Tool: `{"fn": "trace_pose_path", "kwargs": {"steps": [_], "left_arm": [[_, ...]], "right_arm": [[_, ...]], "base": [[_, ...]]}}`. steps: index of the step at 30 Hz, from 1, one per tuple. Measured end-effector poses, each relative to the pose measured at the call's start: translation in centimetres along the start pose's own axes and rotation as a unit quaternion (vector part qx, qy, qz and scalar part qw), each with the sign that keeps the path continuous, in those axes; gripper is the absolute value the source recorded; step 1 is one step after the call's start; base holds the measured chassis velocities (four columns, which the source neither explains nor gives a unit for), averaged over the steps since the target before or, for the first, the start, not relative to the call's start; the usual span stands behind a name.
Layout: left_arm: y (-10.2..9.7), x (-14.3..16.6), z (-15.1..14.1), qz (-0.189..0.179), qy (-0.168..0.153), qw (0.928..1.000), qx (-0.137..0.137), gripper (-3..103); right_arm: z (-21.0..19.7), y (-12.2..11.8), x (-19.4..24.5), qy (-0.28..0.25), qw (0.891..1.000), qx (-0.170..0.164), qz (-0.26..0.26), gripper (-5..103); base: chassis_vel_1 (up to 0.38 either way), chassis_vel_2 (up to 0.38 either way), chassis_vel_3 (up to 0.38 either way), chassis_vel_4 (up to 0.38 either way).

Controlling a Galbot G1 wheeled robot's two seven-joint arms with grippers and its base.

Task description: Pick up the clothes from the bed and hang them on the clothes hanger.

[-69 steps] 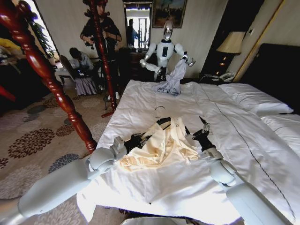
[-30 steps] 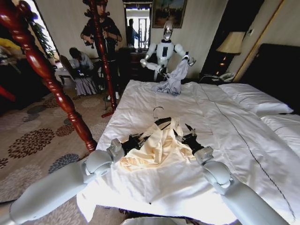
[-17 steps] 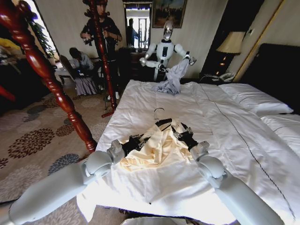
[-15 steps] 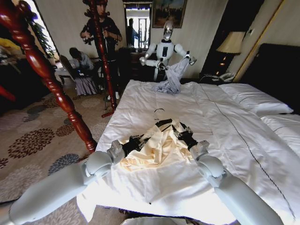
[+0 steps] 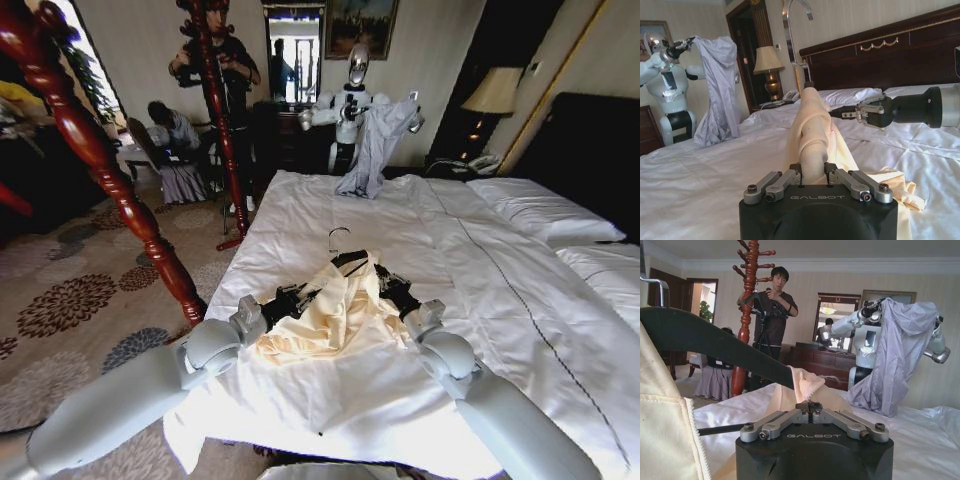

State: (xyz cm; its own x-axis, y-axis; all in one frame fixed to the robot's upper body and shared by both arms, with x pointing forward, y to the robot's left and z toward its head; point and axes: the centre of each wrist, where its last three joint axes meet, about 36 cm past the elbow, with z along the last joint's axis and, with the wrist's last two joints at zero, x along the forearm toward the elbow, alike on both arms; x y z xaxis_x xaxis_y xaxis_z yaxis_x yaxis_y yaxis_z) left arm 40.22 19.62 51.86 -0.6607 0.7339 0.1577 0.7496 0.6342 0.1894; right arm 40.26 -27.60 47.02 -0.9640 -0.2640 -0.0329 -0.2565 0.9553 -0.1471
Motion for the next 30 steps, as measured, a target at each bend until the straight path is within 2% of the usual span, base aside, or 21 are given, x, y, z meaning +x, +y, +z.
{"fn": "trace_pose_path", "kwargs": {"steps": [16, 30], "left_arm": [[-0.1, 0.1, 0.2, 0.000, 0.002, 1.0000, 0.001, 18], [-0.2, 0.0, 0.5, 0.000, 0.006, 1.0000, 0.003, 18]], "right_arm": [[-0.5, 0.5, 2.1, -0.001, 1.000, -0.005, -0.012, 0], [-5.2, 0.5, 3.7, -0.047, 0.998, 0.006, -0.035, 0]], "base": [[0.000, 0.000, 0.000, 0.000], [0.000, 0.000, 0.000, 0.000]]}}
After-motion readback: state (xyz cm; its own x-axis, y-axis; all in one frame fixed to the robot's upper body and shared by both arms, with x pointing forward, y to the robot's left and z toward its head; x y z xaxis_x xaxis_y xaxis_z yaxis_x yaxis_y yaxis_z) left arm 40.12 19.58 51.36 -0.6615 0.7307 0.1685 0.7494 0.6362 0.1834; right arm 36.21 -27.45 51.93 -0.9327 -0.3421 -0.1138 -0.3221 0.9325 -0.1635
